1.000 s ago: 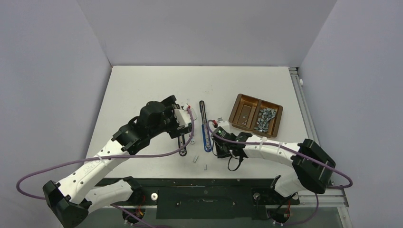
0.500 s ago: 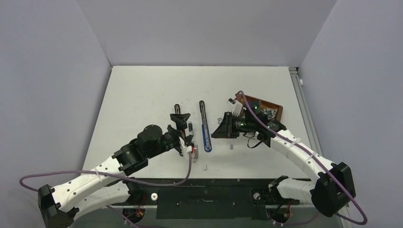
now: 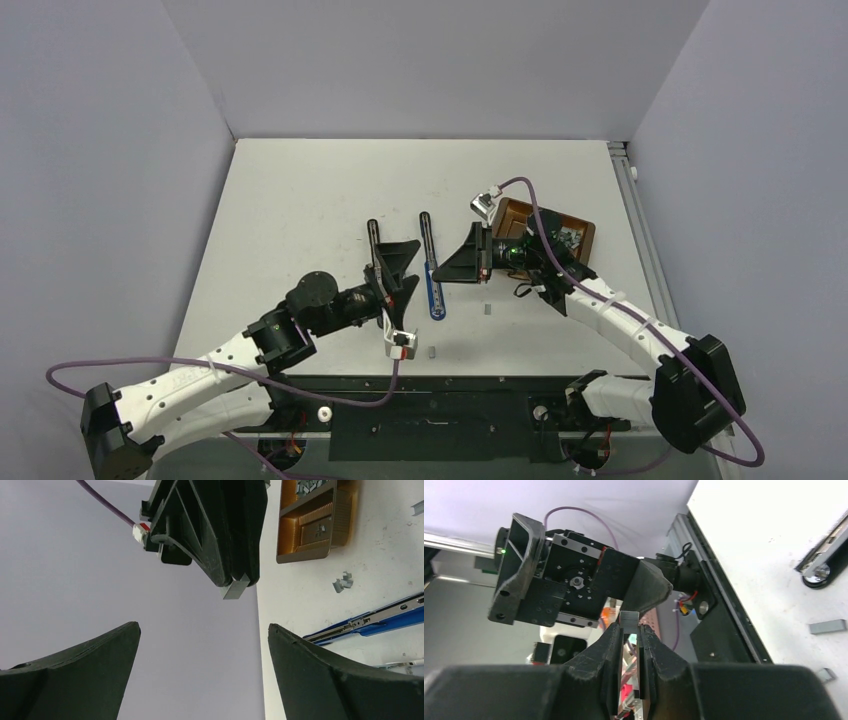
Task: Load the staples into the stapler
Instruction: Pick up the staple from the center of the board.
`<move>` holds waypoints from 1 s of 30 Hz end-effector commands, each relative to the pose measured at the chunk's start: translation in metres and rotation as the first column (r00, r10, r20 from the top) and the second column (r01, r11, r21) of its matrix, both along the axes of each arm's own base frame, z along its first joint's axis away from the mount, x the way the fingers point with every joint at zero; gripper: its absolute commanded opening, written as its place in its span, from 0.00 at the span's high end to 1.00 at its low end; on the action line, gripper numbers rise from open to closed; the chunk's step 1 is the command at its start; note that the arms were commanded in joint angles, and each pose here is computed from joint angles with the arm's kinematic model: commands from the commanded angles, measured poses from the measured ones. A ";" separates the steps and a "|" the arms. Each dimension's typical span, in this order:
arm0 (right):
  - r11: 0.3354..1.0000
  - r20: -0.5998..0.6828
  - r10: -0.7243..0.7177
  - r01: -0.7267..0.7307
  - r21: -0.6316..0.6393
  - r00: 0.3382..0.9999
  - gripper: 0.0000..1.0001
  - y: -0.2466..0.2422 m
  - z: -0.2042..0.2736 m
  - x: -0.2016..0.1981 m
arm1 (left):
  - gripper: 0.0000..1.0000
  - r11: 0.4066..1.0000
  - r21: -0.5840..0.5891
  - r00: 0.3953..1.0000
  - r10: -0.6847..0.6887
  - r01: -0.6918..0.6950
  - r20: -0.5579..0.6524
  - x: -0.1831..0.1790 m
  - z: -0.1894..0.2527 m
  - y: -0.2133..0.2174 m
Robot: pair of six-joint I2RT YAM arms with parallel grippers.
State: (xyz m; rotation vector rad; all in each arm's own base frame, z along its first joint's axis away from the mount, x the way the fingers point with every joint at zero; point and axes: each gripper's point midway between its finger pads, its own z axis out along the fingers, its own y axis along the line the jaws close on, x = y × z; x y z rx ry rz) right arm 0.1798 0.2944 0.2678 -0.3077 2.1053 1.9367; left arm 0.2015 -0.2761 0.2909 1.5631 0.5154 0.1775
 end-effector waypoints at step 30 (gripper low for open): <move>0.966 -0.046 0.088 -0.074 0.248 0.995 0.90 0.013 0.031 -0.007 | 0.55 0.993 -0.003 0.973 -0.115 0.118 0.200 -0.016 0.042 -0.018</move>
